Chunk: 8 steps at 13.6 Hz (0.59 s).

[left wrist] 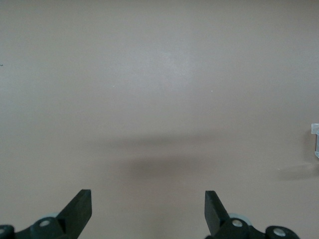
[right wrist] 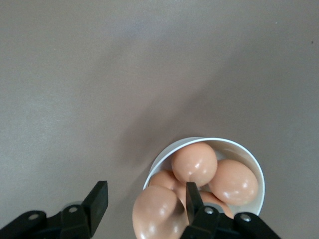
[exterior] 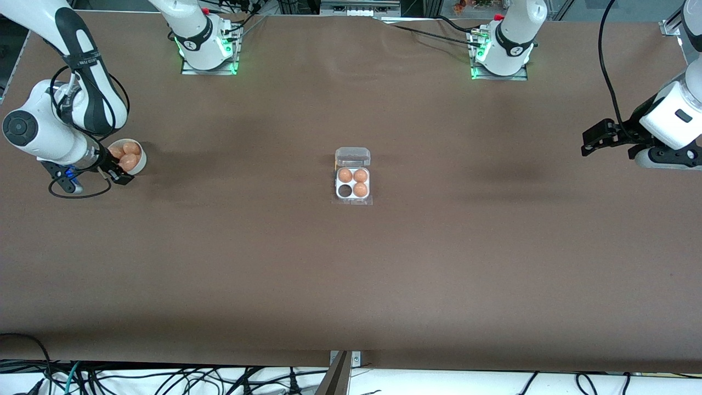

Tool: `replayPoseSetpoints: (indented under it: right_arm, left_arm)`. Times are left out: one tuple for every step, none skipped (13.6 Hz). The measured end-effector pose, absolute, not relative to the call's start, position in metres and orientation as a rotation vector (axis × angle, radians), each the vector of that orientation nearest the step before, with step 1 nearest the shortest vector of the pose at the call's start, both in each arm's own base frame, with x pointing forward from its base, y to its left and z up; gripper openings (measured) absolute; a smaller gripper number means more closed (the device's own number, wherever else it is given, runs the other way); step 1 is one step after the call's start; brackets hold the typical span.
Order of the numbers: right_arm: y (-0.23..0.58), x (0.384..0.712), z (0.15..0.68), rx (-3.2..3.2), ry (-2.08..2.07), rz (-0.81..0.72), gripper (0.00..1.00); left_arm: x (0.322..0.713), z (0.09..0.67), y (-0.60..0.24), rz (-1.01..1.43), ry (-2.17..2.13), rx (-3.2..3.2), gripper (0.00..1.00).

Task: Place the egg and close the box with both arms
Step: 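Lower the right gripper into the bowl and grasp one brown egg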

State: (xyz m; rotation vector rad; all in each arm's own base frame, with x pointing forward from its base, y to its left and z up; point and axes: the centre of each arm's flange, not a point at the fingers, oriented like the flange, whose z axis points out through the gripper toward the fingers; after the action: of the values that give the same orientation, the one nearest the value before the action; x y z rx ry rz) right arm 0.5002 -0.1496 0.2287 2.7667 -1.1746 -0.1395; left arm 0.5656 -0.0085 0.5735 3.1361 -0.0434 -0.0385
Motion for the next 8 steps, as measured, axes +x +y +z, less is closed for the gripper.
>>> replayPoseSetpoints:
  right_arm:
    - [-0.1496, 0.5002, 0.2289, 2.767, -1.166, -0.140, 0.74]
    - [-0.1495, 0.4995, 0.2287, 2.765, -1.158, -0.148, 0.74]
    - [-0.1491, 0.4987, 0.2286, 2.763, -1.151, -0.158, 0.74]
    - [-0.1487, 0.4983, 0.2293, 2.762, -1.148, -0.164, 0.75]
    - [-0.1481, 0.4978, 0.2300, 2.761, -1.143, -0.172, 0.75]
    - [-0.1476, 0.4972, 0.2302, 2.760, -1.137, -0.179, 0.75]
    - [-0.1472, 0.4968, 0.2301, 2.758, -1.132, -0.185, 0.75]
    - [-0.1471, 0.4965, 0.2300, 2.757, -1.128, -0.189, 0.75]
  left_arm:
    - [0.5656, 0.5734, -0.0085, -0.038, -0.043, 3.136, 1.00]
    - [0.5656, 0.5735, -0.0085, -0.038, -0.043, 3.136, 1.00]
    - [0.5656, 0.5734, -0.0085, -0.039, -0.043, 3.136, 1.00]
    - [0.5656, 0.5734, -0.0085, -0.039, -0.043, 3.136, 1.00]
    - [0.5656, 0.5734, -0.0085, -0.039, -0.043, 3.136, 1.00]
    - [0.5656, 0.5734, -0.0085, -0.039, -0.043, 3.136, 1.00]
    - [0.5656, 0.5734, -0.0085, -0.039, -0.043, 3.136, 1.00]
    - [0.5656, 0.5734, -0.0085, -0.039, -0.043, 3.136, 1.00]
